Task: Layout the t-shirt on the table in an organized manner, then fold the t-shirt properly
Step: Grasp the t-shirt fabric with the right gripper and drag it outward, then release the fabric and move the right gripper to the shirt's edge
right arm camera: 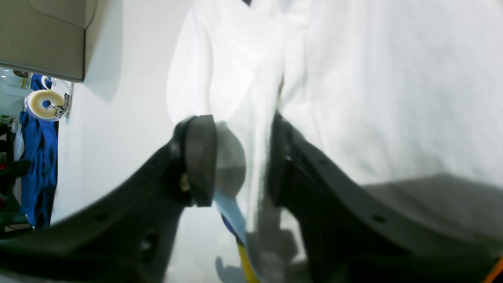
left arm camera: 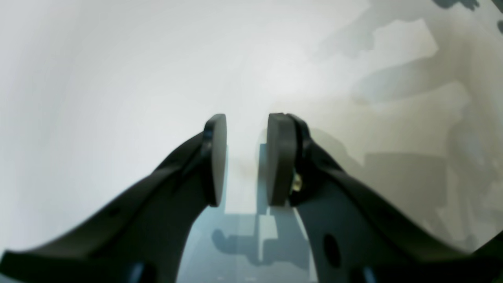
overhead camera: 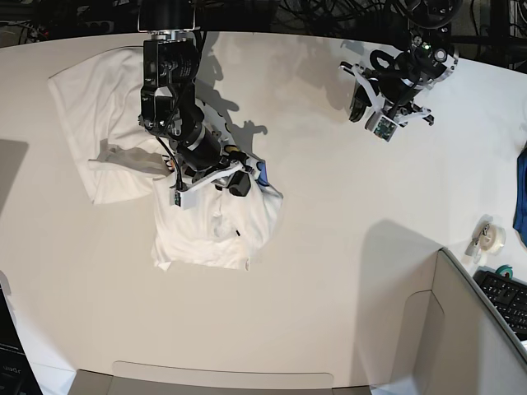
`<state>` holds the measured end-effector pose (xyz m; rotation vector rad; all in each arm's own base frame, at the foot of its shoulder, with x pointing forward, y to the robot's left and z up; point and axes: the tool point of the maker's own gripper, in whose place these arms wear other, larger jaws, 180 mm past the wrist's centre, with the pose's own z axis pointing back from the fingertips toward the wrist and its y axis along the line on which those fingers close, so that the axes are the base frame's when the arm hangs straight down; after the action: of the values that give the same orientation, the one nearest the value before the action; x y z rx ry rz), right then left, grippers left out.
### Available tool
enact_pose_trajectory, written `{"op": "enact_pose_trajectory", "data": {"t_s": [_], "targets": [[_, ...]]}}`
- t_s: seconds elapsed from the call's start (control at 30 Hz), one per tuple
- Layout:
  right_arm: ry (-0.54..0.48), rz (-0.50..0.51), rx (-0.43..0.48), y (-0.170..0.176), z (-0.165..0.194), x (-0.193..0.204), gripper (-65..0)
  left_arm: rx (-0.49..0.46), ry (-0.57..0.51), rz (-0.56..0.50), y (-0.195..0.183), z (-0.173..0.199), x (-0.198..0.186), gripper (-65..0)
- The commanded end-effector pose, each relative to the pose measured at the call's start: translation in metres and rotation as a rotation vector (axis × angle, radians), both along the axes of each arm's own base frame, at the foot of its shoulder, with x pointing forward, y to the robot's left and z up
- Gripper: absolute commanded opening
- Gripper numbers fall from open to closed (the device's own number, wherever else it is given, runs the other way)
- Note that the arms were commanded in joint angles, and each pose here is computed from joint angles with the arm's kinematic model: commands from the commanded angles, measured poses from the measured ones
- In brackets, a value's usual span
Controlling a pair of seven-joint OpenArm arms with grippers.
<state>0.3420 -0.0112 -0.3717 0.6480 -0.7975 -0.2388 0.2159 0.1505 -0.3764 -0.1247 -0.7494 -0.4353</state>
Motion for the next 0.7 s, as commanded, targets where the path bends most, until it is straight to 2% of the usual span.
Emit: {"op": "enact_pose_trajectory", "data": {"t_s": [0.0, 0.07, 0.2, 0.3, 0.4, 0.53, 0.67], "targets": [[-0.059, 0.0, 0.017, 0.004, 0.018, 0.011, -53.7, -0.007, -0.034, -0.008, -0.001, 0.008, 0.005, -47.2], [-0.07, 0.018, 0.017, 0.01, 0.023, 0.014, -65.0, -0.007, -0.034, -0.008, -0.001, 0.008, 0.005, -47.2], [-0.105, 0.091, 0.017, 0.035, 0.035, 0.012, -65.0, -0.005, -0.034, -0.008, -0.001, 0.008, 0.005, -48.6], [-0.196, 0.139, 0.013, 0.051, 0.067, 0.016, -65.0, -0.003, -0.034, -0.008, 0.0, 0.008, 0.005, -54.2], [-0.305, 0.177, 0.014, 0.064, 0.106, 0.018, -65.0, -0.003, -0.036, -0.008, 0.0, 0.009, 0.005, -56.7], [-0.429, 0.182, -0.076, 0.063, 0.14, 0.015, -65.0, -0.003, -0.037, -0.007, 0.001, 0.009, 0.006, -56.7], [-0.614, 0.204, -0.24, 0.063, 0.187, 0.004, -65.0, 0.015, -0.056, 0.035, 0.016, 0.015, 0.009, -56.7]]}}
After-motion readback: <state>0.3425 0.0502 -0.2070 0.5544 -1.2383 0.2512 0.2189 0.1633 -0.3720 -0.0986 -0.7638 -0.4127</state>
